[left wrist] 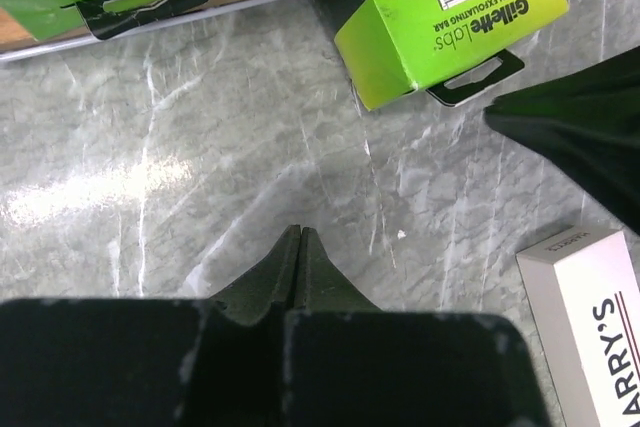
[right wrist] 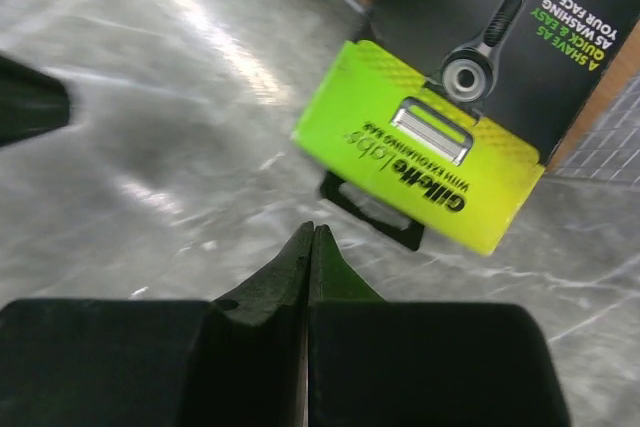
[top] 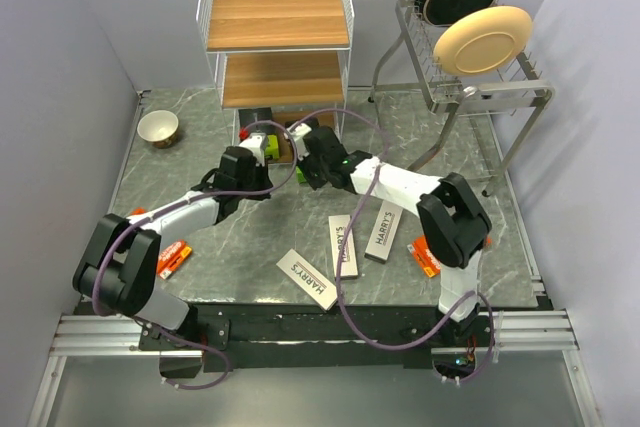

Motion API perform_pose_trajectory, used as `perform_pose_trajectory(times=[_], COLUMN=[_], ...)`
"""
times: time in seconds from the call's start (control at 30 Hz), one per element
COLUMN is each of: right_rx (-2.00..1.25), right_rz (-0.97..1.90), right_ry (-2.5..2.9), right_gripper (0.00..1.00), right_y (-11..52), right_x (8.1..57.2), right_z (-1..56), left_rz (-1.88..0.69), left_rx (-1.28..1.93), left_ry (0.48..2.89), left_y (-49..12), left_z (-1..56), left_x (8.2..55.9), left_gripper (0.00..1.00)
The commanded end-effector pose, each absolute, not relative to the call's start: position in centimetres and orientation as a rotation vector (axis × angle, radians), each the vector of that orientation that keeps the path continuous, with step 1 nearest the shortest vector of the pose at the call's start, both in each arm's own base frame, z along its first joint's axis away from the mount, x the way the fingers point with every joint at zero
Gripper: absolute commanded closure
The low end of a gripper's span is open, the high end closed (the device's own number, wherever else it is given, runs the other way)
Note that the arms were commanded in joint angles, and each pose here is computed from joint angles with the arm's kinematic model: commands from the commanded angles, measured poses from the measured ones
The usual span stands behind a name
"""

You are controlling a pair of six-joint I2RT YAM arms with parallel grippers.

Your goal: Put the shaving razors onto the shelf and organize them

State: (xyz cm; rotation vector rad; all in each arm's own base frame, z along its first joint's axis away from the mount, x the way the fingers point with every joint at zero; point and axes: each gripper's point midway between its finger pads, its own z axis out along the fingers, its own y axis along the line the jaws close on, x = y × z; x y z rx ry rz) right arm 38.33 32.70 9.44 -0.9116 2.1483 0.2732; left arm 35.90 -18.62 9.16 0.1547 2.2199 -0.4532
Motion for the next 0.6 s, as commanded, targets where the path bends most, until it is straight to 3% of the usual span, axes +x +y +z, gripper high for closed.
perform_pose_trajectory(times=[0.0, 0.23, 0.37, 0.57], right_rx=[-0.955, -0.971, -0.968, -0.964], right_rz=[0.128, 0.012, -0.042, -0.067], right_ry=[2.046, 2.018, 1.996, 1.960], right_gripper=[1.00, 1.00, 1.00, 1.00], right_y=[32.8, 31.9, 32.0, 31.9], right_x=[39.9, 41.1, 42.7, 44.4], right_z=[11.0, 10.4, 9.9, 10.4], left_rz=[-0.459, -0.446, -0.418, -0.446], left_rx=[0.131, 0.049, -0.212, -0.372], left_ry=[2.143, 2.216, 2.366, 2.382], left_y=[-18.7, -16.6, -11.9, -9.4], left_z=[11.6, 12.1, 10.9, 11.3], left_x=[37.0, 35.2, 32.4, 30.4], left_gripper=[0.99, 0.99, 0.99, 0.99])
